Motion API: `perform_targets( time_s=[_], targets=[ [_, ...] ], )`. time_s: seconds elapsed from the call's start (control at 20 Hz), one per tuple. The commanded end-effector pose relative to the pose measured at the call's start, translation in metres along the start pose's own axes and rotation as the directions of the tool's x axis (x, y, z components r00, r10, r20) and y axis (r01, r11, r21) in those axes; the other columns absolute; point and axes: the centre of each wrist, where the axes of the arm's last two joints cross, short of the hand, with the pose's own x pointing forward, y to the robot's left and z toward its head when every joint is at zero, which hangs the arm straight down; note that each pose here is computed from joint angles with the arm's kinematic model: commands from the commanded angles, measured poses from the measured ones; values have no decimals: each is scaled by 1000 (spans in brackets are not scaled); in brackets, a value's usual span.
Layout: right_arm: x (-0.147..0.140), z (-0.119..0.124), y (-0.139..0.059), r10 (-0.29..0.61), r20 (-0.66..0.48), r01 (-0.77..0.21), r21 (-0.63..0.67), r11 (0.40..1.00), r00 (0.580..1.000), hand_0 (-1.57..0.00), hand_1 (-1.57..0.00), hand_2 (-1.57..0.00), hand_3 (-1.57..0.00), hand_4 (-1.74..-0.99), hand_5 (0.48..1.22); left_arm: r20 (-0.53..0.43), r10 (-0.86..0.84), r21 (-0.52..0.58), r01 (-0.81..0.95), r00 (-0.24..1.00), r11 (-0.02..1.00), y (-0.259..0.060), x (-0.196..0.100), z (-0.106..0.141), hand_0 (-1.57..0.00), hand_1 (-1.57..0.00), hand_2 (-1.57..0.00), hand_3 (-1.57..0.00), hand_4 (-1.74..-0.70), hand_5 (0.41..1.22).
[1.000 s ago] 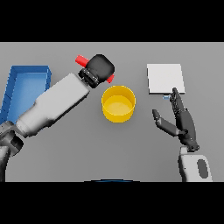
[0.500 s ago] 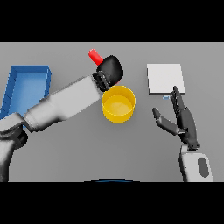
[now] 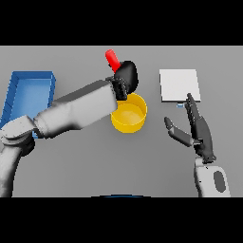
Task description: Pick up the red beaker and tilt it to pour out 1 green nut into yellow bowl. Pick up the yellow bowl and place it on the metallic measuring scale.
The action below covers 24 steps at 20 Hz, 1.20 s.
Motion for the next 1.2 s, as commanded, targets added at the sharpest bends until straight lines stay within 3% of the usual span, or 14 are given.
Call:
perform_targets(
  time_s=[0.0,0.3,0.35,0.45,0.55,0.65,0.8,0.9,0.95,1.0,1.15],
  targets=[
    [-3,1,0,-5,-10,5,5,1000,1000,1,1,1,1,-1268,589,-3,-21,-6,21,1000,1000,-1,-2,-1,-1571,-1571,-1571,-1568,-1741,1221],
    [0,1,0,4,-3,-4,7,1000,1000,1,1,1,1,-1233,585,-39,-69,15,70,997,997,7,-15,3,-1571,-1571,-1571,-1570,-1740,1221],
    [-3,3,2,6,2,-6,8,1000,1000,1,1,1,1,-1226,587,-59,-70,19,71,996,997,11,-21,3,-1571,-1571,-1571,-1570,-1738,1189],
    [-3,-1,-1,-6,0,6,-6,1000,1000,1,1,1,1,-1219,595,-116,-51,54,57,992,997,16,-49,9,-1571,-1571,-1571,-1571,-1738,1171],
    [0,-1,-1,-3,23,2,4,1000,1000,1,1,1,1,-1222,609,-179,-34,107,54,983,993,23,-74,17,-1571,-1269,-1251,-1571,-1644,1189],
    [-1,-1,-2,-19,25,18,15,1000,1000,1,1,1,1,-1231,620,-267,-9,137,47,964,989,30,-114,30,-1571,-1378,-1366,-1212,-1679,1201],
    [-3,-1,-1,-21,18,21,21,1000,1000,1,1,1,1,-1256,635,-380,111,181,-44,919,983,41,-175,59,-1571,-1472,-1466,-1387,-1572,1211],
    [-1,-4,0,-20,23,19,33,999,1000,1,1,1,1,-1274,642,-432,225,205,-149,873,968,35,-204,70,-1571,-1508,-1504,-1453,-1537,1214],
    [1,-4,-1,-12,31,10,38,999,999,1,1,1,1,-1281,644,-461,329,222,-252,824,942,23,-222,77,-1571,-1520,-1517,-1477,-1578,1216],
    [1,-4,-3,-4,33,2,38,999,999,1,1,1,1,-1292,645,-498,484,266,-404,720,875,-1,-244,90,-1571,-1530,-1528,-1445,-1611,1217],
    [0,-6,-2,7,50,-10,60,998,999,1,1,1,1,-1313,652,-486,751,386,-661,446,643,-66,-269,107,-1571,-1550,-1549,-1440,-1674,1219]
  ],
)
